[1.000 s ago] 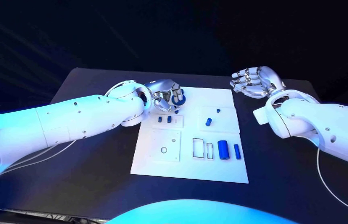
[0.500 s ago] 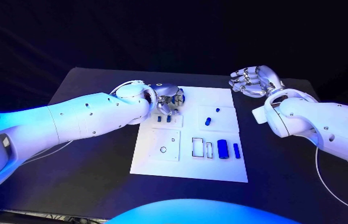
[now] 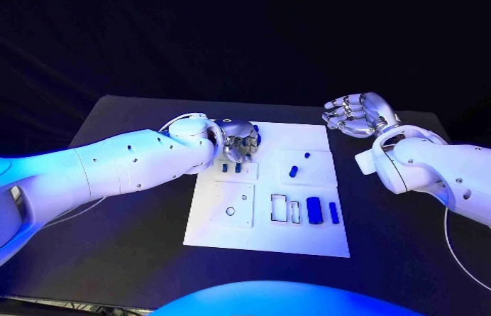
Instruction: Assemble the parts on the task board
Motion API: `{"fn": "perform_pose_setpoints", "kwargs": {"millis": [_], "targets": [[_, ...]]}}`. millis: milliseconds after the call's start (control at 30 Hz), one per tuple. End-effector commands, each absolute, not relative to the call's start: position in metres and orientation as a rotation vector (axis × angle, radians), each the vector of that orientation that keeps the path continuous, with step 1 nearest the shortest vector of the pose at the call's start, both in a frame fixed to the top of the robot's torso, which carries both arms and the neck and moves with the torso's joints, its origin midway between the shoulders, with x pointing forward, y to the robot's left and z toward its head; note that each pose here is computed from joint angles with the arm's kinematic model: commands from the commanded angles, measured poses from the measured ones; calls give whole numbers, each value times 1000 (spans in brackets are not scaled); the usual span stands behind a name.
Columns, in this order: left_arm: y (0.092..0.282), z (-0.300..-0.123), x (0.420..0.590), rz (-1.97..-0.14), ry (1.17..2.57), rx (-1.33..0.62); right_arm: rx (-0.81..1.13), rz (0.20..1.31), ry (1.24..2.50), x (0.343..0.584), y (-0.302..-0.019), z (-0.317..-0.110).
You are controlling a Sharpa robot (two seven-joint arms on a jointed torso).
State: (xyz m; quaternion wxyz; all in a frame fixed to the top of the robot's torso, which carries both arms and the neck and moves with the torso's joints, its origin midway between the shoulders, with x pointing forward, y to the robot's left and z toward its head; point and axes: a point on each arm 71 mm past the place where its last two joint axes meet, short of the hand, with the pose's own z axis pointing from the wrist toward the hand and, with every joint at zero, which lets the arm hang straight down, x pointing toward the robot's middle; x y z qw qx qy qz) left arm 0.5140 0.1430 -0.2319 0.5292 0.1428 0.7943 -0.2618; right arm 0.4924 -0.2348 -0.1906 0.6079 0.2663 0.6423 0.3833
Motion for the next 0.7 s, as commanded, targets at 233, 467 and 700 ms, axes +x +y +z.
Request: {"fn": "perform_pose_setpoints", "kwargs": {"millis": [233, 467, 700], "targets": [[142, -234, 514, -605, 1924, 358, 596, 901, 1488, 492, -233, -190], [142, -235, 514, -600, 1939, 360, 597, 900, 1487, 492, -234, -190], [140, -236, 514, -600, 1947, 364, 596, 901, 1487, 492, -233, -190]]}}
